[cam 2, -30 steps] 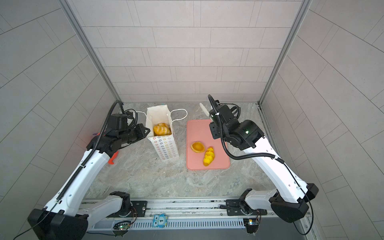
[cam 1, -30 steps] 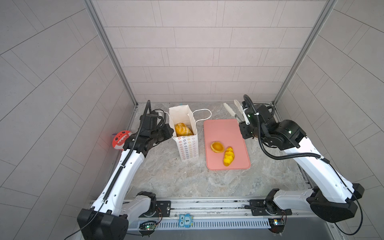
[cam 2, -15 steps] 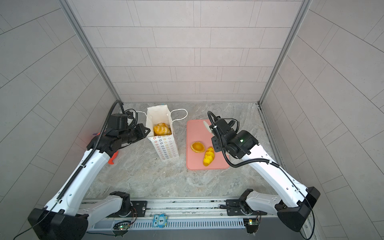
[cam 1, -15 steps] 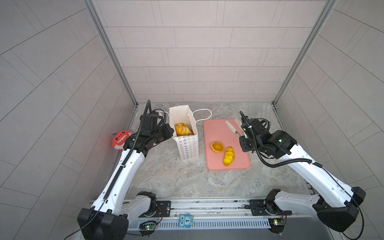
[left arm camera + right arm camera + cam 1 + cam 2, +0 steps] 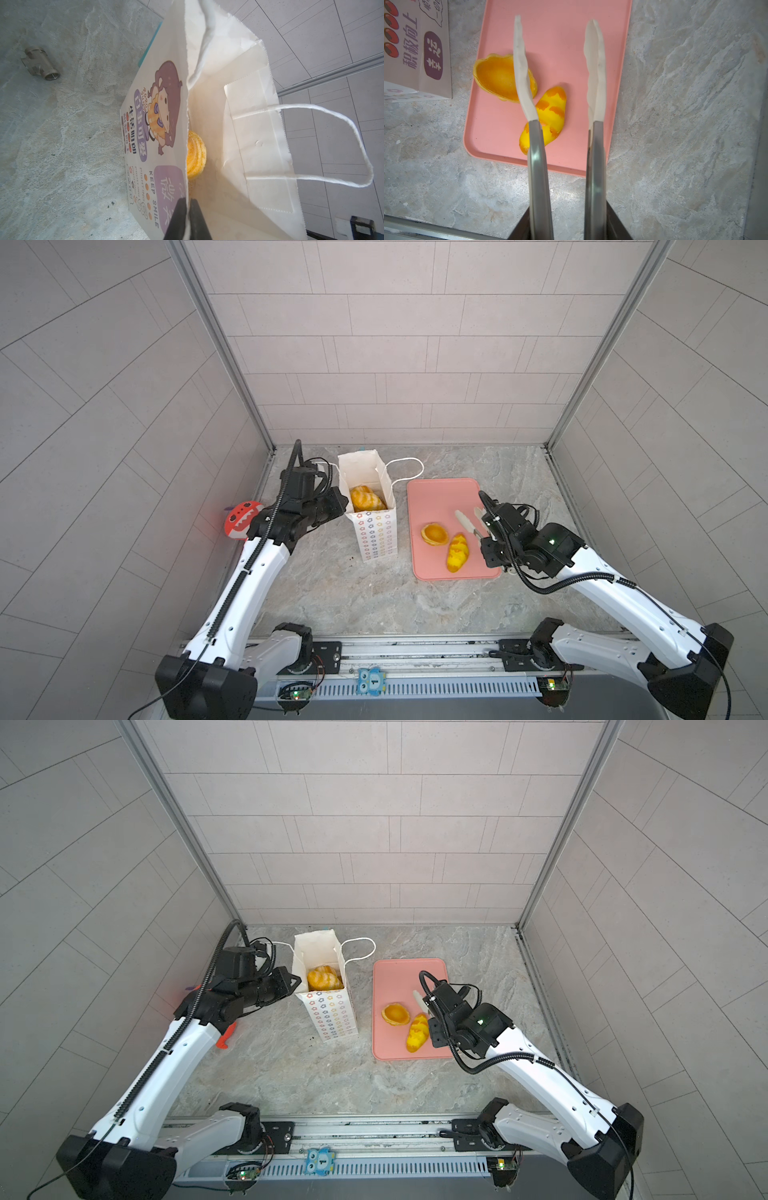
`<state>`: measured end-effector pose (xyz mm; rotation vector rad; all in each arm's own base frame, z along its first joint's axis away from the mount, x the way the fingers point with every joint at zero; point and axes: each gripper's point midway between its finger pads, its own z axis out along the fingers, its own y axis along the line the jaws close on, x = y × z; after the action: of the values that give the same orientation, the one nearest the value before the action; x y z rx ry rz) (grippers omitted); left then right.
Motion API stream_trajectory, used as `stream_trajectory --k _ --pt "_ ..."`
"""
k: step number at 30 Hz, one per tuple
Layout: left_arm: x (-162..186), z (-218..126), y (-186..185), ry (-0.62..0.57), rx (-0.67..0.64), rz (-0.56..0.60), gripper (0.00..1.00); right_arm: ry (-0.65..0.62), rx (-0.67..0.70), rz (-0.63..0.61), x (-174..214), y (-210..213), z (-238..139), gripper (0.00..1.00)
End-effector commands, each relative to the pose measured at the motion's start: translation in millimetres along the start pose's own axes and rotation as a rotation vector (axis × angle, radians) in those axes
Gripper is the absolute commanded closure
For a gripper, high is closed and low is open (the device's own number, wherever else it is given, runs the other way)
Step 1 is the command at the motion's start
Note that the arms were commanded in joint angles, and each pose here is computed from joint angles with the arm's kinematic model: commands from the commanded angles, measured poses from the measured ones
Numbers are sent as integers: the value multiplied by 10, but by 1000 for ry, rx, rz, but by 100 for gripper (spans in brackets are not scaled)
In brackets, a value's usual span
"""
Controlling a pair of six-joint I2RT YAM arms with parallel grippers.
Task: Place the fake bread into the paper bag
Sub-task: 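Lower the open right gripper onto the yellow bun on the tray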
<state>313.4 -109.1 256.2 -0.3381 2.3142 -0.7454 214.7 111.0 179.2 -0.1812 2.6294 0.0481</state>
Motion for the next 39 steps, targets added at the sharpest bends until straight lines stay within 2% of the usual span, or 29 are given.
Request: stream_trajectory --k 1,9,24,39 --pt "-48 -1 -76 -14 25 9 90 -20 -36 74 33 26 -13 56" --pt "-34 11 -68 -10 26 8 90 32 -33 114 268 27 101 56" --pt "-14 24 -67 -10 36 7 90 54 -27 135 517 59 146 56" --pt "5 71 -59 0 43 0 90 59 -36 135 607 130 141 54"
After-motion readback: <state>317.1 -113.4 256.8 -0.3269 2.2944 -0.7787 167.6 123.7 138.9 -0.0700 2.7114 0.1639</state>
